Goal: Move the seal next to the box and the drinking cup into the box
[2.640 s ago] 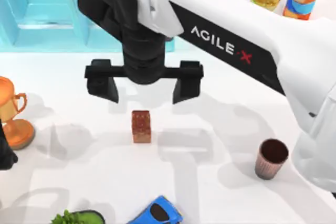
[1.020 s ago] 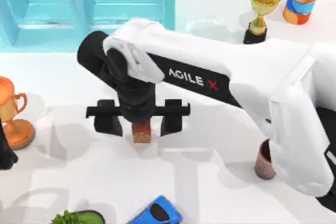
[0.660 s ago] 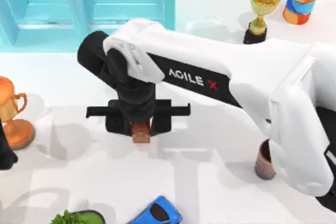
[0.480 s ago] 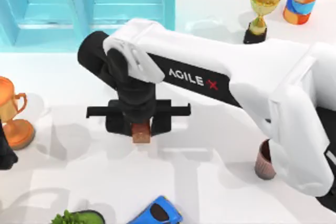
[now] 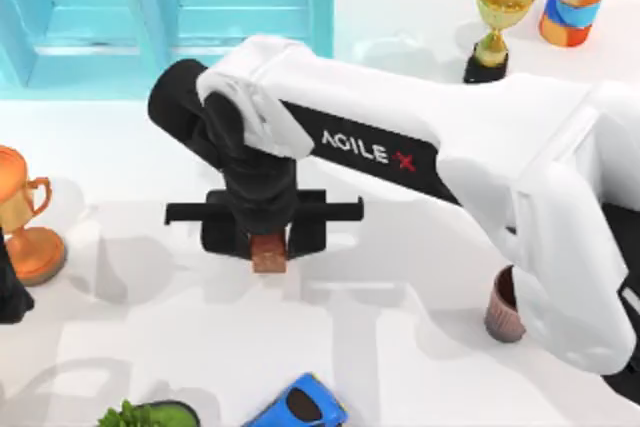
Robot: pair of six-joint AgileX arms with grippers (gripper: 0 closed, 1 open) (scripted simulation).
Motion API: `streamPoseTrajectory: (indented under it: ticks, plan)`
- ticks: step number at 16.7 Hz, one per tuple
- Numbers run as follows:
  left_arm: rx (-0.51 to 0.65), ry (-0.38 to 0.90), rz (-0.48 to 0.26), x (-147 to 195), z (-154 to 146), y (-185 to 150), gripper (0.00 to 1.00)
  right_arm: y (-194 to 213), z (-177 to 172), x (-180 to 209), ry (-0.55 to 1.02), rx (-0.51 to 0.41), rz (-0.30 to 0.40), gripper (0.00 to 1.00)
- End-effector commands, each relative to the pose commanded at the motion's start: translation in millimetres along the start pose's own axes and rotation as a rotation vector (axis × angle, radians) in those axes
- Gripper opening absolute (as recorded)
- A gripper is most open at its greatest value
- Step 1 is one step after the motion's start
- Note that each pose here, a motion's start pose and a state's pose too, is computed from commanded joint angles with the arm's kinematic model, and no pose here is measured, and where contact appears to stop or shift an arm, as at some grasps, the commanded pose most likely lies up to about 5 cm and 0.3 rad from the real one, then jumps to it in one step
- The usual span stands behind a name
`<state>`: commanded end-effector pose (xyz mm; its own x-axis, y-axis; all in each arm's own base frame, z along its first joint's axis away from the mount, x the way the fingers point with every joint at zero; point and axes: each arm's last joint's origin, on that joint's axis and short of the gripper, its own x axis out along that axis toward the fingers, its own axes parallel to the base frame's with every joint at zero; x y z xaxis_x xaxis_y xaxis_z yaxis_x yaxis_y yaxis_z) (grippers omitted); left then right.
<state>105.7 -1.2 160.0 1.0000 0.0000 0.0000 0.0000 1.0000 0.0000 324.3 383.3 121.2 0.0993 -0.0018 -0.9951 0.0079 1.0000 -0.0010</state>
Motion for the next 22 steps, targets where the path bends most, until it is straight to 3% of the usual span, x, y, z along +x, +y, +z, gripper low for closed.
streamPoseTrajectory:
  ticks: [4, 10, 18, 22]
  plan:
    - [0.000, 0.000, 0.000, 0.0, 0.0, 0.0, 1.00, -23.1, 8.6, -16.0, 0.014, -0.002, -0.015, 0.00]
    - [0.000, 0.000, 0.000, 0.0, 0.0, 0.0, 1.00, -84.3, 8.8, -93.4, -0.015, 0.001, 0.014, 0.00]
    - [0.000, 0.000, 0.000, 0.0, 0.0, 0.0, 1.00, -104.2, 11.3, -100.7, -0.005, -0.002, 0.006, 0.00]
    - [0.000, 0.000, 0.000, 0.0, 0.0, 0.0, 1.00, -168.2, 28.4, -111.5, -0.009, -0.001, 0.014, 0.00]
